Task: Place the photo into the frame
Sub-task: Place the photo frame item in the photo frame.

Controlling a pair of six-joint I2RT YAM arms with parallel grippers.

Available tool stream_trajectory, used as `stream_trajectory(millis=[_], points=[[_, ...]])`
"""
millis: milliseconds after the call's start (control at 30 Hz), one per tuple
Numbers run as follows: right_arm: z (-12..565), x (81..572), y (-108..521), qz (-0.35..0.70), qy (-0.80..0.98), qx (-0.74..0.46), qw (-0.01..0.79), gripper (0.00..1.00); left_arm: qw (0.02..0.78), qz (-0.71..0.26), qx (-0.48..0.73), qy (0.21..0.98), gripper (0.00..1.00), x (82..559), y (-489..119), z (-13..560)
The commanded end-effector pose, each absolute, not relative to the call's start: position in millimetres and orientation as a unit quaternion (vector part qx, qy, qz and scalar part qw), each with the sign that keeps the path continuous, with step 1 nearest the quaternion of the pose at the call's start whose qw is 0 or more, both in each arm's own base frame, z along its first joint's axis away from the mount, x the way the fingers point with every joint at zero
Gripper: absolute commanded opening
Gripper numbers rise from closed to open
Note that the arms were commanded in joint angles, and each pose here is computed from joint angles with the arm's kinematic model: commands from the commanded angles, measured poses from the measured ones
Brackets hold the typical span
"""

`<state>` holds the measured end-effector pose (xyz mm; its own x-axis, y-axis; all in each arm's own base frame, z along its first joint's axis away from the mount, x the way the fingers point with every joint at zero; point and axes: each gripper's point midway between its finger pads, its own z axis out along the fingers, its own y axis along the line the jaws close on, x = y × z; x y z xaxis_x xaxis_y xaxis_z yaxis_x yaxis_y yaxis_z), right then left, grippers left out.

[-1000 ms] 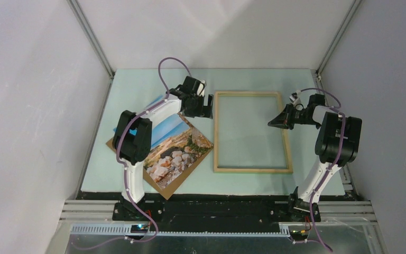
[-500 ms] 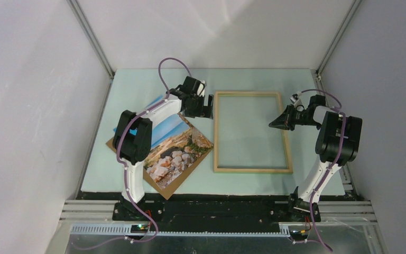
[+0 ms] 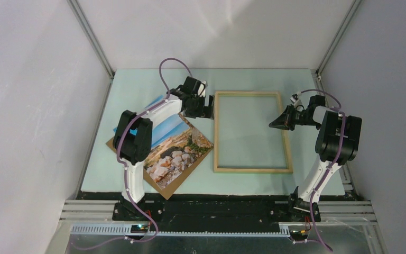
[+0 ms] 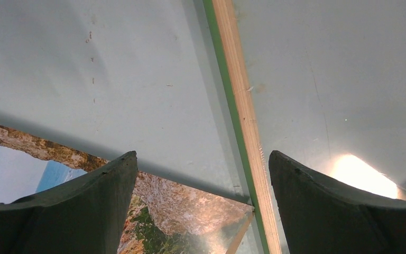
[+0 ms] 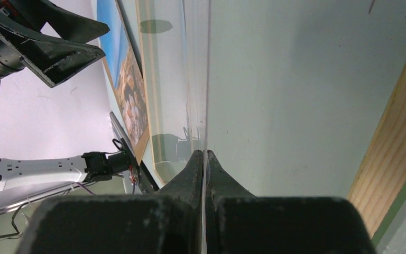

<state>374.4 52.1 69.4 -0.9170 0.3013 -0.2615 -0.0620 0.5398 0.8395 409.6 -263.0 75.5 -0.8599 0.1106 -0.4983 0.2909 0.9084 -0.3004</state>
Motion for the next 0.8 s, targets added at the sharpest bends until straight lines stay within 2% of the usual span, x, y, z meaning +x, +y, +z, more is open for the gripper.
stream_trajectory(millis=[0,767], points=[[75,392,45,0.462,0.856,0.052,0.225,0.0,0.261,-0.199,0.107,0.938,0.99,414,-270,91],[62,389,45,0.459,0.86,0.067,0.214,0.0,0.262,-0.205,0.109,0.937,0.98,413,-273,94]])
